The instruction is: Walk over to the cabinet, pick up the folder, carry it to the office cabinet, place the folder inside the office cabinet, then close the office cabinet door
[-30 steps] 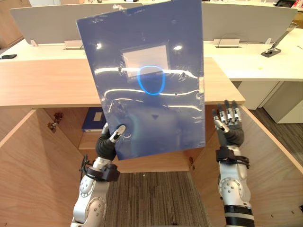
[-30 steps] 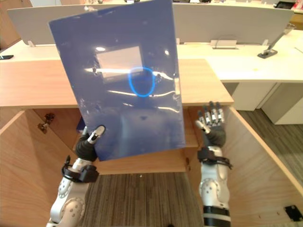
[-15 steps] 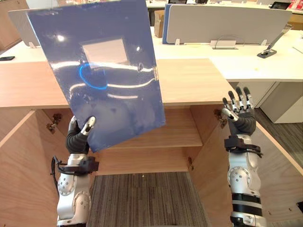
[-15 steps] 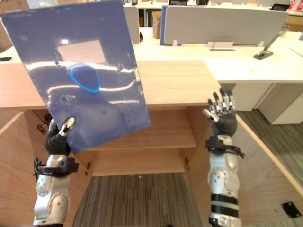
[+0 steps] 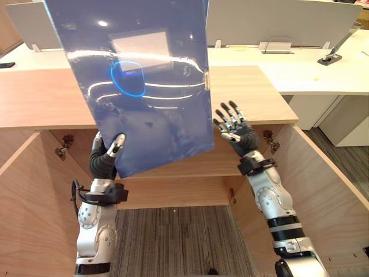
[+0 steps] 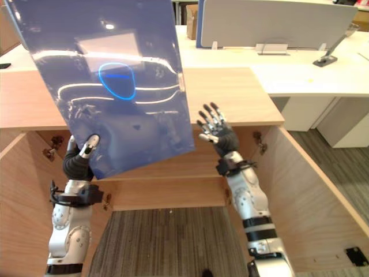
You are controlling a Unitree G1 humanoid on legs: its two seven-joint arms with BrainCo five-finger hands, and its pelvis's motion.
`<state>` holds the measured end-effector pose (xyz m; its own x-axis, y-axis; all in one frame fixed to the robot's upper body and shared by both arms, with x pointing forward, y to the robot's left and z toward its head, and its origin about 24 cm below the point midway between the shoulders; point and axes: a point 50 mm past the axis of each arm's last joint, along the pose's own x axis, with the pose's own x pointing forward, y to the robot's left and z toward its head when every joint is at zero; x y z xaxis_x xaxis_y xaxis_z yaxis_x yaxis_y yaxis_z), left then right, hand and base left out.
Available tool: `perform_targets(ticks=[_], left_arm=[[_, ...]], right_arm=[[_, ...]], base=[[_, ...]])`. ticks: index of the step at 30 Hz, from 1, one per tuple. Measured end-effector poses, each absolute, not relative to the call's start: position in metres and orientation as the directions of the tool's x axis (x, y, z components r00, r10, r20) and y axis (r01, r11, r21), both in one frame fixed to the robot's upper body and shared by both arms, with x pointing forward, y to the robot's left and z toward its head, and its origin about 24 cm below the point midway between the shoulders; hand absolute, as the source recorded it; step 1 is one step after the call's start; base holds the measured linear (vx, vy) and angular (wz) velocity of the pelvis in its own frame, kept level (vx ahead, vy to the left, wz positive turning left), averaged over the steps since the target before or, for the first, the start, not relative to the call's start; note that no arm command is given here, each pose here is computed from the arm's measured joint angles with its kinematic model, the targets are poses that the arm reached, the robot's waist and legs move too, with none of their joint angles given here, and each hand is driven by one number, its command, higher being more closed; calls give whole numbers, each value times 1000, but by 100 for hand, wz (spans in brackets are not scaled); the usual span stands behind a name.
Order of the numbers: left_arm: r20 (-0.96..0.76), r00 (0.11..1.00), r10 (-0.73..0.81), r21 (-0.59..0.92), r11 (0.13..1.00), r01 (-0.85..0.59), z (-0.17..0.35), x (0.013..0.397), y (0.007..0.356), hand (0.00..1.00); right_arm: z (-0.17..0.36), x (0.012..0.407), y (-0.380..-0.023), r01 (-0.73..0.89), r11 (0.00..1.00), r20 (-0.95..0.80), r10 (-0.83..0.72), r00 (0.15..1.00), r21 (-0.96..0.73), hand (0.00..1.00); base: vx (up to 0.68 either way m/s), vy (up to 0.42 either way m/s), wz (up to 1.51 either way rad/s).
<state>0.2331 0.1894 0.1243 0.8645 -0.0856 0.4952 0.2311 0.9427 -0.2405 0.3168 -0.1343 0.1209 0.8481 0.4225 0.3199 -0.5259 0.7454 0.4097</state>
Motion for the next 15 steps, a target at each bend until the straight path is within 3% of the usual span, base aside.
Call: perform_targets(ticks=[5,15], left_arm=[[460,872,-169,-148,953,263,121,239,183,100],[458,871,-176,-111,961,253,120,241,188,100]], right_arm=[[136,323,-114,-622,702,322,534,782,347,0],[154,330,-114,-685,678,308,614,727,266,0]], base=[[0,0,0],[-1,0,-2]])
